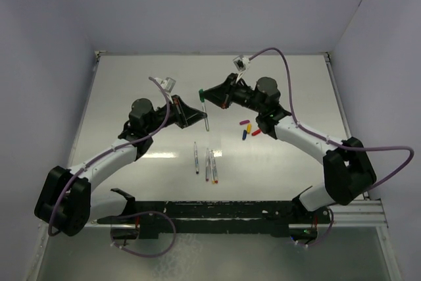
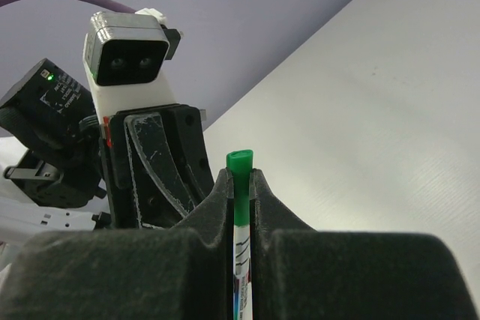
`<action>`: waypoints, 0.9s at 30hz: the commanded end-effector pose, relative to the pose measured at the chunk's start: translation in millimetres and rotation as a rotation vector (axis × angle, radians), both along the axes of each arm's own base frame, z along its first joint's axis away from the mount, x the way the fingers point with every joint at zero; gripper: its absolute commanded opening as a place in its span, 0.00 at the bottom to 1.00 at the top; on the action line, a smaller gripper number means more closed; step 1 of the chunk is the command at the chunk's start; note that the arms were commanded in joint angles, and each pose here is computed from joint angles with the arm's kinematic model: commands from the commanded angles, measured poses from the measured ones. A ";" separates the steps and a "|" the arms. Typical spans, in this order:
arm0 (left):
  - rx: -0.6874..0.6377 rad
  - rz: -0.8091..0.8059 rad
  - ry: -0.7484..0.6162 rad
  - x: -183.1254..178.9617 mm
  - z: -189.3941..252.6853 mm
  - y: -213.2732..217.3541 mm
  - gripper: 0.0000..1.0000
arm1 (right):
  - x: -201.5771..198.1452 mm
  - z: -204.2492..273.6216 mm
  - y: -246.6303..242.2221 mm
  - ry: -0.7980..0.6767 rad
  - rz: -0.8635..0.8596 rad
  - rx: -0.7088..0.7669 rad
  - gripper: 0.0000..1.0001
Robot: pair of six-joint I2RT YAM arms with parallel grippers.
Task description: Insert the pens into the pen caps
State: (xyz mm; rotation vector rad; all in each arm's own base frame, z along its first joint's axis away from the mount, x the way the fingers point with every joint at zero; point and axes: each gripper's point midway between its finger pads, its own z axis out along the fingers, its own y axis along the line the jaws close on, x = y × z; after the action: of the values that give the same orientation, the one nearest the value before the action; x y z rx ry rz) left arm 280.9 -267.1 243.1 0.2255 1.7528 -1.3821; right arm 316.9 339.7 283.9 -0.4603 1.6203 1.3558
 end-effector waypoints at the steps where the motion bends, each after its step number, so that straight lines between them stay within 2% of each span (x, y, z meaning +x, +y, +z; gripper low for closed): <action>1: -0.134 0.169 -0.276 33.0 85.9 24.6 0.00 | -43.7 -38.1 8.4 0.142 0.174 -0.101 0.08; 4: -0.093 0.162 -0.239 31.1 69.9 24.7 0.00 | -37.3 -24.9 11.2 0.108 0.163 -0.082 0.29; 10: -0.010 0.169 -0.184 22.9 40.0 30.4 0.00 | -13.8 24.2 16.4 -0.019 0.095 -0.027 0.55; 14: 0.064 0.211 -0.136 23.6 18.0 38.8 0.00 | -3.7 44.8 16.4 -0.077 0.068 -0.035 0.59; 18: 0.147 0.270 -0.088 33.5 -3.7 47.4 0.00 | 4.7 44.7 7.3 -0.091 -0.005 -0.085 0.59; 23: 0.251 0.326 0.022 50.4 -39.9 54.0 0.00 | 29.6 25.4 -27.6 -0.028 -0.260 -0.222 0.60; 25: 0.304 0.341 0.082 59.1 -56.0 55.4 0.00 | 43.4 12.8 -49.6 0.029 -0.398 -0.299 0.66; 27: 0.362 0.349 0.139 66.6 -73.8 56.6 0.00 | 51.1 5.1 -63.0 0.049 -0.457 -0.364 0.67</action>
State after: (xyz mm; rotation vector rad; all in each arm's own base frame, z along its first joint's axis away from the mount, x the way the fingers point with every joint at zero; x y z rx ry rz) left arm 326.7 -218.3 183.8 0.0393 1.9515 -0.9723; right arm 341.9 318.5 286.6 -0.3811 1.8120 1.0282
